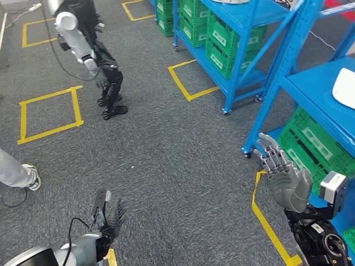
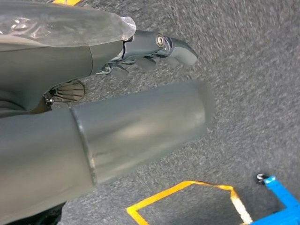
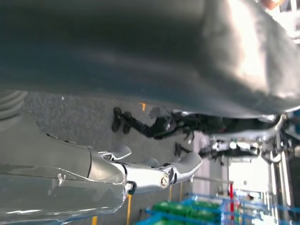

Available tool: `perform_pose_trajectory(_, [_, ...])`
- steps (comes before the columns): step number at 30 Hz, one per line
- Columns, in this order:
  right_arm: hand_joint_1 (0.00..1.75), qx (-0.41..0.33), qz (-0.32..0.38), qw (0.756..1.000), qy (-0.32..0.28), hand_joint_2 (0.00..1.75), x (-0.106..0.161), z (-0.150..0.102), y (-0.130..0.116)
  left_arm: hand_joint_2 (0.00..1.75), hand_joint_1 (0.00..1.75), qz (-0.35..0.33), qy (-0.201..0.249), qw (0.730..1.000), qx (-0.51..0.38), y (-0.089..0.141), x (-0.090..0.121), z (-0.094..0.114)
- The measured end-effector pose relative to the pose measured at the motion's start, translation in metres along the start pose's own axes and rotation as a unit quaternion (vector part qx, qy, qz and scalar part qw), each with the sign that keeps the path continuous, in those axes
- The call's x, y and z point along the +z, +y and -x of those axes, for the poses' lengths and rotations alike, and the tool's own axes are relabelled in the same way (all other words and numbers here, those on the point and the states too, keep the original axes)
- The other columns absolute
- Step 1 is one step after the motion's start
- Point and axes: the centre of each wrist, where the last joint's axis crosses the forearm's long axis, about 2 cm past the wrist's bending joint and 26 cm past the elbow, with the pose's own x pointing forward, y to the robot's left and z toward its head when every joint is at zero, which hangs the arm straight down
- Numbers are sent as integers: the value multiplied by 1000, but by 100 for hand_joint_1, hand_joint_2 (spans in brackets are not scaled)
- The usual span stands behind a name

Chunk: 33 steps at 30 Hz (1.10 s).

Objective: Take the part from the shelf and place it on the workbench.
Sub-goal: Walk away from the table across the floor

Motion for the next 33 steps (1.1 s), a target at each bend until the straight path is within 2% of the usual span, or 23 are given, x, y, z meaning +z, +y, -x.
perform_pose_trajectory(33, [0,0,-5,1000,13,0,0,8,-4,0,0,-12,-3,1000,6,1,1,2])
